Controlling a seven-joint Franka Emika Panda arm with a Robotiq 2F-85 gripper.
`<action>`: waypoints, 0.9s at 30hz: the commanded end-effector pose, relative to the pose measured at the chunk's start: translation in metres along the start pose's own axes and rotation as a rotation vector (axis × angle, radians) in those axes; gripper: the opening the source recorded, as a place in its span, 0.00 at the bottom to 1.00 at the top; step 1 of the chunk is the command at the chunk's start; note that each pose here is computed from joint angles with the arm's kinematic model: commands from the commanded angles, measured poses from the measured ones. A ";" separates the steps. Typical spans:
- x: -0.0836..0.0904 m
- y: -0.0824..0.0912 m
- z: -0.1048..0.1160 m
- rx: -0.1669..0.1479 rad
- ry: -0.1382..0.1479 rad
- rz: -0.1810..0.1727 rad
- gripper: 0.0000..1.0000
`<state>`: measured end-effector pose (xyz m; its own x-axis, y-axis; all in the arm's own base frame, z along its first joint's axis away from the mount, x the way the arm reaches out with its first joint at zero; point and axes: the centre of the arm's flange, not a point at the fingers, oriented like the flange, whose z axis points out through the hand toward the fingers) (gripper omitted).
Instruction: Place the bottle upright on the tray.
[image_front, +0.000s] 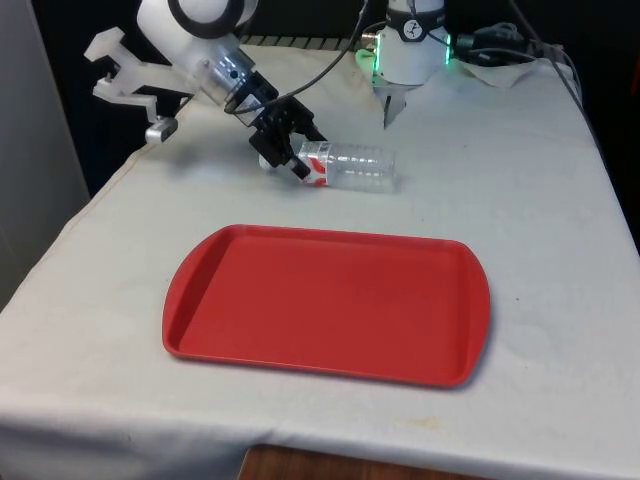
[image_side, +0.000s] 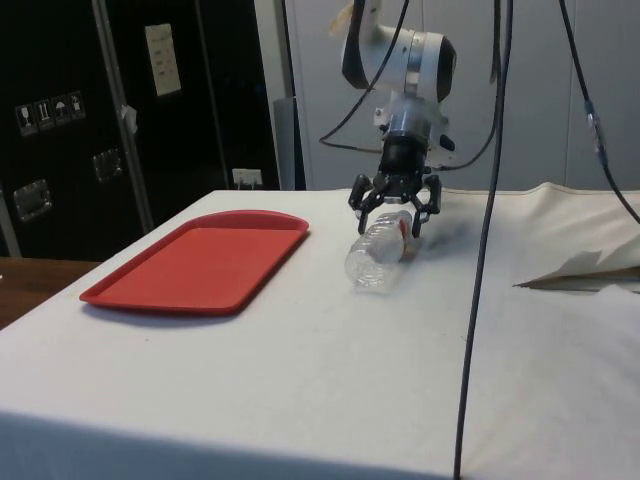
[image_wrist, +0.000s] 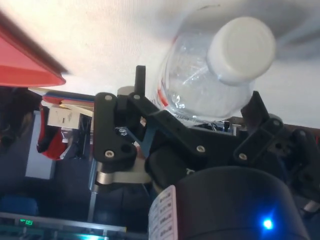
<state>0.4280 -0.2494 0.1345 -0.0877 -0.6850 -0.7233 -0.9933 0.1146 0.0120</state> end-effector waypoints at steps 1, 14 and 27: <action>0.001 -0.001 0.002 0.005 -0.006 0.011 1.00; 0.007 0.002 0.001 0.006 -0.035 0.036 1.00; 0.015 0.002 -0.003 -0.007 -0.096 0.047 1.00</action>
<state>0.4233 -0.2614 0.1258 -0.1278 -0.6105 -0.7816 -0.9890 0.1377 0.0541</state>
